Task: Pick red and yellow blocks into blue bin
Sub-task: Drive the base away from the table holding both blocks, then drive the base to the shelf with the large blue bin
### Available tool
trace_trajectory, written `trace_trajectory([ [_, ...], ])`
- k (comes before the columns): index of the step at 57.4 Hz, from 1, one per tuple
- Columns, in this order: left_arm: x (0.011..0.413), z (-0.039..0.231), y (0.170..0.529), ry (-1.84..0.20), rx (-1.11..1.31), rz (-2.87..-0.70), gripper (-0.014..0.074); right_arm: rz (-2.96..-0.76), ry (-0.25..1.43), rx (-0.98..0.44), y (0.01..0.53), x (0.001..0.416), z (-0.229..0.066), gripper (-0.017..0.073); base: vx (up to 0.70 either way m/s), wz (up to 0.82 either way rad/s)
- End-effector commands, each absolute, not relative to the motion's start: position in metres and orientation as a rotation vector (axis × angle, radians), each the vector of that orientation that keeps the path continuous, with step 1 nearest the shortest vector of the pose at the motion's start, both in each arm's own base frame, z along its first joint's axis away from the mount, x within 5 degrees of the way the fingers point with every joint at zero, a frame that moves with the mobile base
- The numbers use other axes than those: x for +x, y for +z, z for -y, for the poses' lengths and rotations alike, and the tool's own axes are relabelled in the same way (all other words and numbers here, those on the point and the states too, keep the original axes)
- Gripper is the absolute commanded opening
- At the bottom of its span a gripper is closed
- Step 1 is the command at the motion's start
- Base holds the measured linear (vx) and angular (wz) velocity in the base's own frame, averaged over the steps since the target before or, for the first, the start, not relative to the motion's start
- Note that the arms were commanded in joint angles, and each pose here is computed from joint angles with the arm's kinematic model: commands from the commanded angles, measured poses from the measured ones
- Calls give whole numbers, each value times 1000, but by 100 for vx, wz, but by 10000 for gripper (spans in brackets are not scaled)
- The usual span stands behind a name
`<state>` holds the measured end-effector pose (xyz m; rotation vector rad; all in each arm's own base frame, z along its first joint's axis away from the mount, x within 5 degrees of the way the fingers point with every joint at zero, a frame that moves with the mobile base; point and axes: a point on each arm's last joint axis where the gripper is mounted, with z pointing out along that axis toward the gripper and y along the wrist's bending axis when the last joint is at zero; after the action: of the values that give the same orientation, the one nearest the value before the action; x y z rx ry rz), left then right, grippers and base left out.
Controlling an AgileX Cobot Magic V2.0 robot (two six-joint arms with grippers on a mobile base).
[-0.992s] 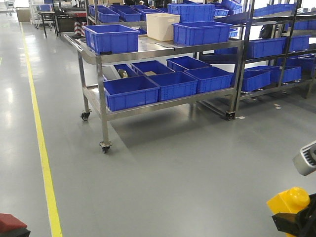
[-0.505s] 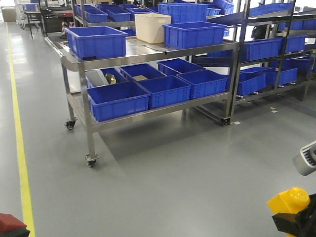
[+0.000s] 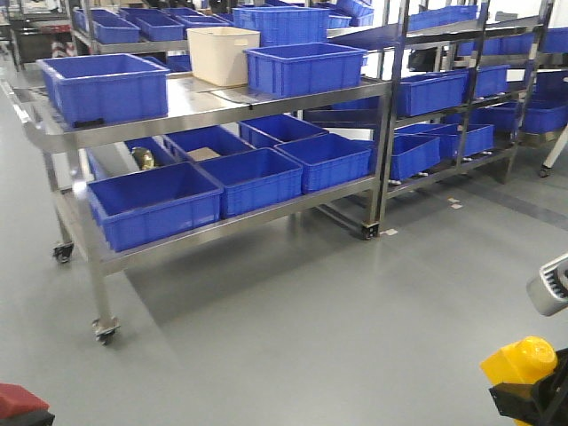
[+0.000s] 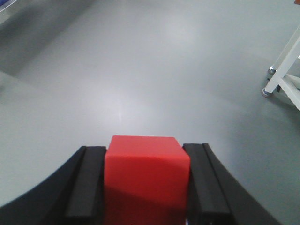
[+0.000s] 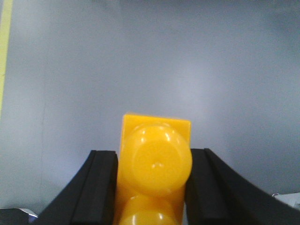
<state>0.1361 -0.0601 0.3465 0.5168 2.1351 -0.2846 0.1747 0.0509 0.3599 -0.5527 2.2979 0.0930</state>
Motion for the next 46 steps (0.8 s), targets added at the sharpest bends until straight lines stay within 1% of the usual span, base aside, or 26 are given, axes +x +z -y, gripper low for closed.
trace_trajectory([
  [1,137,61,363,-309,478,-2030,201,-2195,89,-533,375,176,-51,247,44,-21],
  [46,137,61,363,-309,478,-2030,201,-2196,89,-533,375,176,-51,247,45,-15],
])
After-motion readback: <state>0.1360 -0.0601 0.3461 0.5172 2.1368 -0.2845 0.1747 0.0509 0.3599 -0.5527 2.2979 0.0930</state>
